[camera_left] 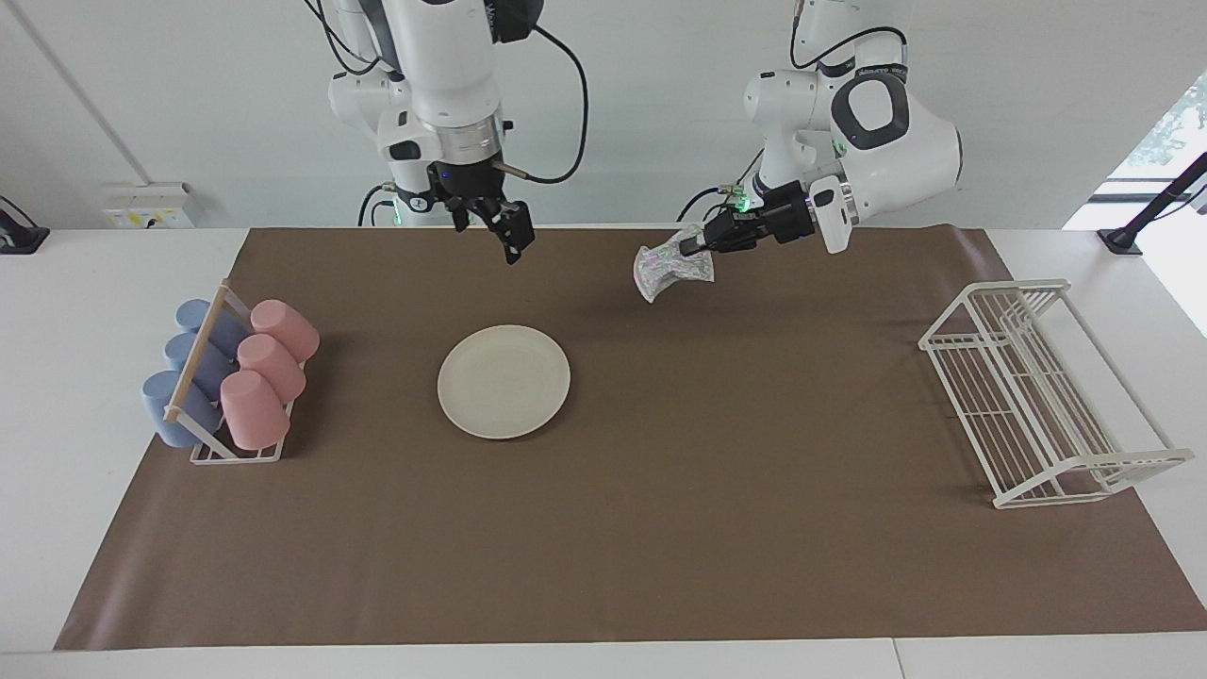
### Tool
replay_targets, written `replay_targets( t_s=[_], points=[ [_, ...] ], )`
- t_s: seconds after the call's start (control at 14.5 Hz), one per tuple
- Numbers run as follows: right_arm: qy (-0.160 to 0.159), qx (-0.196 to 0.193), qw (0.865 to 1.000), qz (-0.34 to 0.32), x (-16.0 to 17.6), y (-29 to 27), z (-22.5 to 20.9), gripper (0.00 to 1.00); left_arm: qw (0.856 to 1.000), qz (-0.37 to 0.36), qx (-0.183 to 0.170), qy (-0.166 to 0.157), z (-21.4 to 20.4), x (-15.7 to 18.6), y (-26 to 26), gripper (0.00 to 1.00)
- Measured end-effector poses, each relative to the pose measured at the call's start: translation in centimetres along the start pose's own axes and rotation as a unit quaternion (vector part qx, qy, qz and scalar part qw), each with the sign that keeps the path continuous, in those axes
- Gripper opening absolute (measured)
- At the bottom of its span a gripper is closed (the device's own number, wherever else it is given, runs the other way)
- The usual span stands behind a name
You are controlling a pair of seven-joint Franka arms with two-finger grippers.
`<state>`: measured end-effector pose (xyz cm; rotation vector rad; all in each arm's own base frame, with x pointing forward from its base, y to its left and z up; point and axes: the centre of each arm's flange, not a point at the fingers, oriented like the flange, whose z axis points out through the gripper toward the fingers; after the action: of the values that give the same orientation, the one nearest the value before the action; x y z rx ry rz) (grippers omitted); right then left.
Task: Wipe plate with sponge
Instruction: 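Carry the sponge to the basket while the right gripper returns to rest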
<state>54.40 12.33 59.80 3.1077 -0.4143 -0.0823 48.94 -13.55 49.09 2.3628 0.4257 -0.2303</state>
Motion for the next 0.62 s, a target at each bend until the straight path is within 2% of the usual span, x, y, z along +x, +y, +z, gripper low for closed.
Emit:
replay_targets(
  t_s=[0.14,0.28,0.41,0.62],
  points=[
    [-0.004,-0.001,0.999,-0.053,0.9,1.8,0.3,1.0,0.997,0.002,0.068,0.029,-1.5,1.6,0.4,0.06],
    [-0.006,-0.001,0.997,-0.078,1.2,2.5,0.5,1.0,0.99,0.011,0.135,0.046,-3.5,3.2,1.0,0.06],
    [-0.006,-0.001,0.994,-0.11,1.5,3.1,0.6,1.0,0.973,0.027,0.221,0.063,-5.7,4.7,1.4,0.06],
    [-0.007,0.0,0.991,-0.137,2.9,6.6,0.6,1.0,0.935,0.049,0.34,0.091,-8.3,6.1,1.4,0.06]
  ],
)
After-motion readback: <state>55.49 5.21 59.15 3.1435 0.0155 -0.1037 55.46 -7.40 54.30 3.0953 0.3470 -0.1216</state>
